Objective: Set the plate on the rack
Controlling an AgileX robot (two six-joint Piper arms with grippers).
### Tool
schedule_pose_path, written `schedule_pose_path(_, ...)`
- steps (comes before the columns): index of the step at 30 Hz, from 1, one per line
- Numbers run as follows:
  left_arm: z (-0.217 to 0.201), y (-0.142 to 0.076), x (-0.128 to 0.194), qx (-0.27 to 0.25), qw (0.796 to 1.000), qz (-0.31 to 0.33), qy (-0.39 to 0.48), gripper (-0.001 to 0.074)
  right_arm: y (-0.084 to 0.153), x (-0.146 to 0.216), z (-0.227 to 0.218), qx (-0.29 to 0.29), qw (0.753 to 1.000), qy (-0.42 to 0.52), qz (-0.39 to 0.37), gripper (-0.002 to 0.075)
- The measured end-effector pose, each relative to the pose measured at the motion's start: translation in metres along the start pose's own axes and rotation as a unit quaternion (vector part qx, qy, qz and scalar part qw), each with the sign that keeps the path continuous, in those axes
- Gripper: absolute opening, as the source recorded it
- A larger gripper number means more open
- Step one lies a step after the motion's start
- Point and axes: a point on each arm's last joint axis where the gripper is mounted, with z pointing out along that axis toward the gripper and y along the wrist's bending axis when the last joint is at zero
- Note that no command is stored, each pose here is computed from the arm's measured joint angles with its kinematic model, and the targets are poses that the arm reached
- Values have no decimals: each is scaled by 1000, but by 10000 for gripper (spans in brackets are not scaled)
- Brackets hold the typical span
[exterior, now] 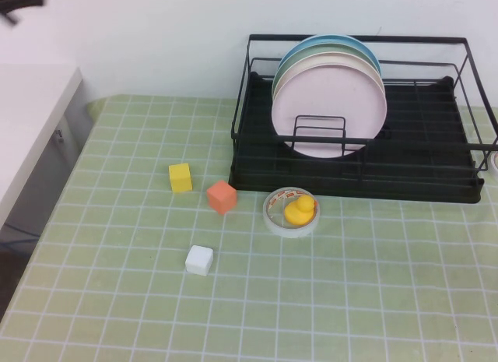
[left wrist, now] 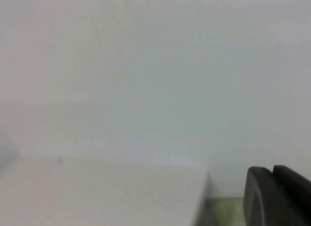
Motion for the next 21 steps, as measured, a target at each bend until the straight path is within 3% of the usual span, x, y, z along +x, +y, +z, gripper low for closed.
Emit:
schedule_pose_path(5, -51, 20, 38, 26, 994, -107, 23, 0, -2, 1, 0, 11, 999, 3, 31, 0)
schedule_pose_path(13, -126, 41, 102, 95, 988, -122, 26, 0, -8, 2, -2, 49, 996, 1, 72, 0)
schedule_pose_path(18, -166, 53, 131, 126, 983, -134, -5, 0, -7, 2, -17, 61, 993, -38, 90, 0)
schedule_pose_path(21, -188, 54, 146, 174, 974, -139, -34, 0, -6, 4, -31, 73, 990, -76, 92, 0)
